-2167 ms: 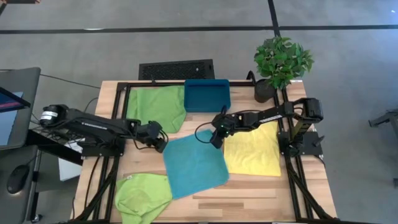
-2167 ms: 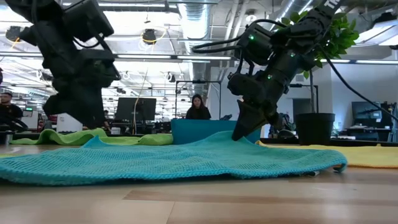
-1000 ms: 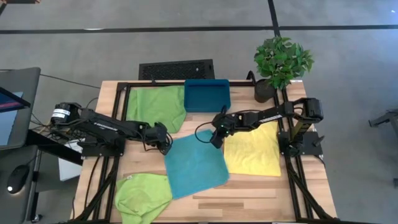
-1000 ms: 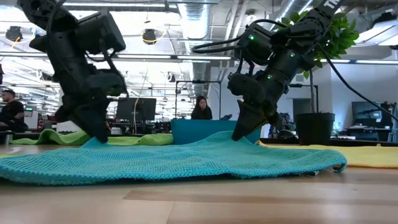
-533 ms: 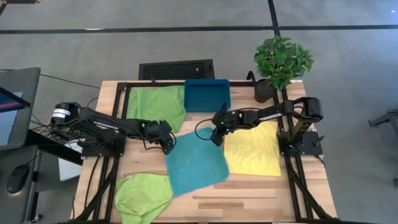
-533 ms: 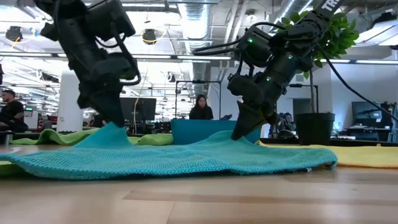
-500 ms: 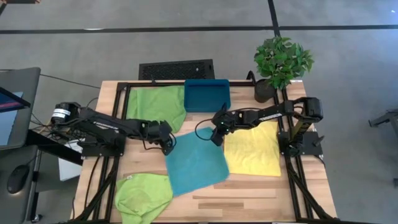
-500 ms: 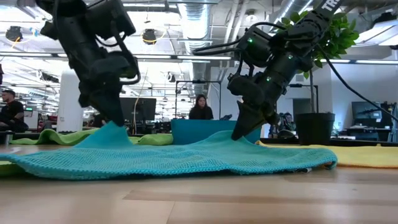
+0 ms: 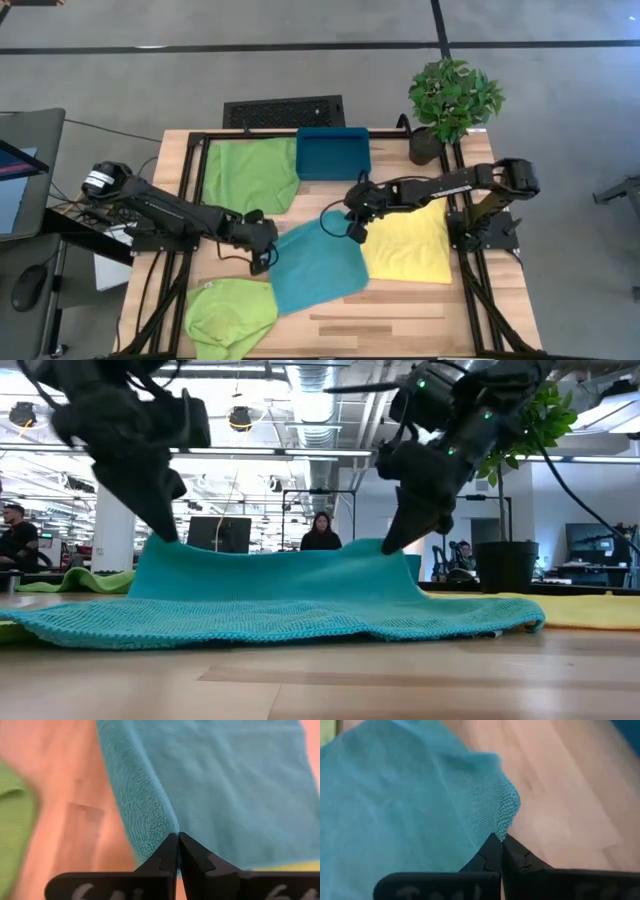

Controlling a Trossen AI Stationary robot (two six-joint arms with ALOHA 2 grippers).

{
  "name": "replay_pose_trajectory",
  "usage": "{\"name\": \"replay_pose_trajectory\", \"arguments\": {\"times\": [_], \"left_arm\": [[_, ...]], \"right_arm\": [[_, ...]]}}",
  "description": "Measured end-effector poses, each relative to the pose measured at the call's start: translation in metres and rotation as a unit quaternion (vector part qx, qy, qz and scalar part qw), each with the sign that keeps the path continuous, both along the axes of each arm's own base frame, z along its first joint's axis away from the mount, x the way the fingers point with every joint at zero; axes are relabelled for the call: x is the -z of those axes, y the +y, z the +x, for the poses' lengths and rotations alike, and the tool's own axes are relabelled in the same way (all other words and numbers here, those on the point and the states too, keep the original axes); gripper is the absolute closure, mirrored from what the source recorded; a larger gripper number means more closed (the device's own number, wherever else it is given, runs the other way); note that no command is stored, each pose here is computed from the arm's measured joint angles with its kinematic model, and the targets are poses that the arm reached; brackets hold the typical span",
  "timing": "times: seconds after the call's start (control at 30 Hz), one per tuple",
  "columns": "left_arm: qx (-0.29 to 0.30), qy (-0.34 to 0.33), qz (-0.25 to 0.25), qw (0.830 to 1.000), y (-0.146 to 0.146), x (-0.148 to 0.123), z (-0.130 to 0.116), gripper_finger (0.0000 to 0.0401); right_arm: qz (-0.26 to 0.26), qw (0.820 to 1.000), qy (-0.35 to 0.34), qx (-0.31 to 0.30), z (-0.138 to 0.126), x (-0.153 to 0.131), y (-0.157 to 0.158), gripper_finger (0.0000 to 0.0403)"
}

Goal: Fold microfiber towels
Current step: Fold the blue microfiber cloth

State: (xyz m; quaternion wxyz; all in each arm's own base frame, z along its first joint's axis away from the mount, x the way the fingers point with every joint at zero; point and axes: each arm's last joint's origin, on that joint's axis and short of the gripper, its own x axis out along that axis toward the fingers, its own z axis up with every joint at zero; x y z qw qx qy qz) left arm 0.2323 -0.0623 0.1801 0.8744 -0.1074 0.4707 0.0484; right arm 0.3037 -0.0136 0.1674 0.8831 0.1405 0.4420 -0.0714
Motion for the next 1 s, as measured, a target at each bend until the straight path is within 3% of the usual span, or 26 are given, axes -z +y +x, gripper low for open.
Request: {"name": "replay_pose_trajectory", "arguments": {"times": [0.43,0.73,1.0], "left_arm": [[0.033,-0.060,-0.060,0.996,-0.047,0.002,0.004,0.0401],[0.046,-0.059,-0.098,0.992,-0.072,0.031,0.017,0.0401],[0.064,-0.064,-0.125,0.988,-0.093,0.026,0.021,0.0401]], "right_arm": [[-0.018,0.995,0.040,-0.088,-0.007,0.005,0.038,0.0389],[-0.023,0.989,0.027,-0.144,-0.013,-0.003,0.069,0.0389],[-0.024,0.981,0.035,-0.190,-0.023,-0.005,0.095,0.0388]]}}
